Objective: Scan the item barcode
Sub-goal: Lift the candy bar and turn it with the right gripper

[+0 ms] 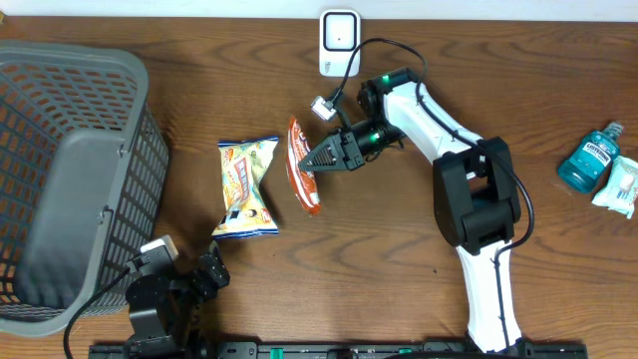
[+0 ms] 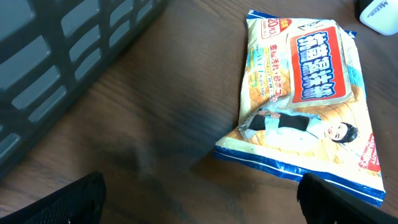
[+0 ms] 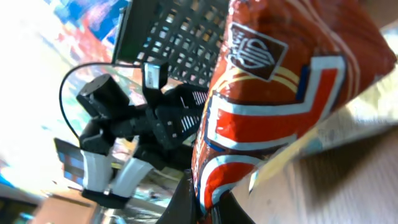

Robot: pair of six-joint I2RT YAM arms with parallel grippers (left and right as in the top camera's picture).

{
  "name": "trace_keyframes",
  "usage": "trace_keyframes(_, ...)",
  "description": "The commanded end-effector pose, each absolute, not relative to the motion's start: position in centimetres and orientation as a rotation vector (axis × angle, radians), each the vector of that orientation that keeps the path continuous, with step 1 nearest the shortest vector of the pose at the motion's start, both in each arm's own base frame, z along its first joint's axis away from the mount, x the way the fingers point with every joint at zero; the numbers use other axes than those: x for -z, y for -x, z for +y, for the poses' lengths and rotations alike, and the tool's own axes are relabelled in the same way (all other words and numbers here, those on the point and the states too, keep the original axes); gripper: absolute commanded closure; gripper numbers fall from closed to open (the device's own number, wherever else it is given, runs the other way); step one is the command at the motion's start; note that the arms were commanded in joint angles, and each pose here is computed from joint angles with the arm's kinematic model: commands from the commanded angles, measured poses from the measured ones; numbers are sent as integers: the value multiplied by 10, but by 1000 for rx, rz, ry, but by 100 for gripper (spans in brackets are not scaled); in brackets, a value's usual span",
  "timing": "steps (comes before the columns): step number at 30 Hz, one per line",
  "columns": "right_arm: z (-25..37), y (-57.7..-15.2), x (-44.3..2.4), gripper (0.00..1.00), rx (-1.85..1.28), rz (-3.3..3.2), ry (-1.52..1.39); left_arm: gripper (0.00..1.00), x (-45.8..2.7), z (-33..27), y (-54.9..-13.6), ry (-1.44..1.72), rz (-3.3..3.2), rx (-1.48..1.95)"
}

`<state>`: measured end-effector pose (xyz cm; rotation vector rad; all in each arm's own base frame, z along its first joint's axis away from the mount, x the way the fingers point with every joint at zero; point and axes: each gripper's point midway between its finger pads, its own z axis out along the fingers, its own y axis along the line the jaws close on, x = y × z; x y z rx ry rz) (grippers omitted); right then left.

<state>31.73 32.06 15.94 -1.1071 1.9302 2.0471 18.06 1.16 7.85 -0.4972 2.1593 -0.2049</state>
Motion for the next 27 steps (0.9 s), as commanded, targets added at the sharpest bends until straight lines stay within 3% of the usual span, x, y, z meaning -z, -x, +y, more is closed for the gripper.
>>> trace_keyframes(1, 332, -312, -186, 99, -1969, 1616, 1237, 2, -82, 13, -181, 490, 2149, 194)
trace_keyframes(27, 367, -310, -181, 99, -1600, 981, 1565, 2, -82, 13, -181, 489, 2149, 194)
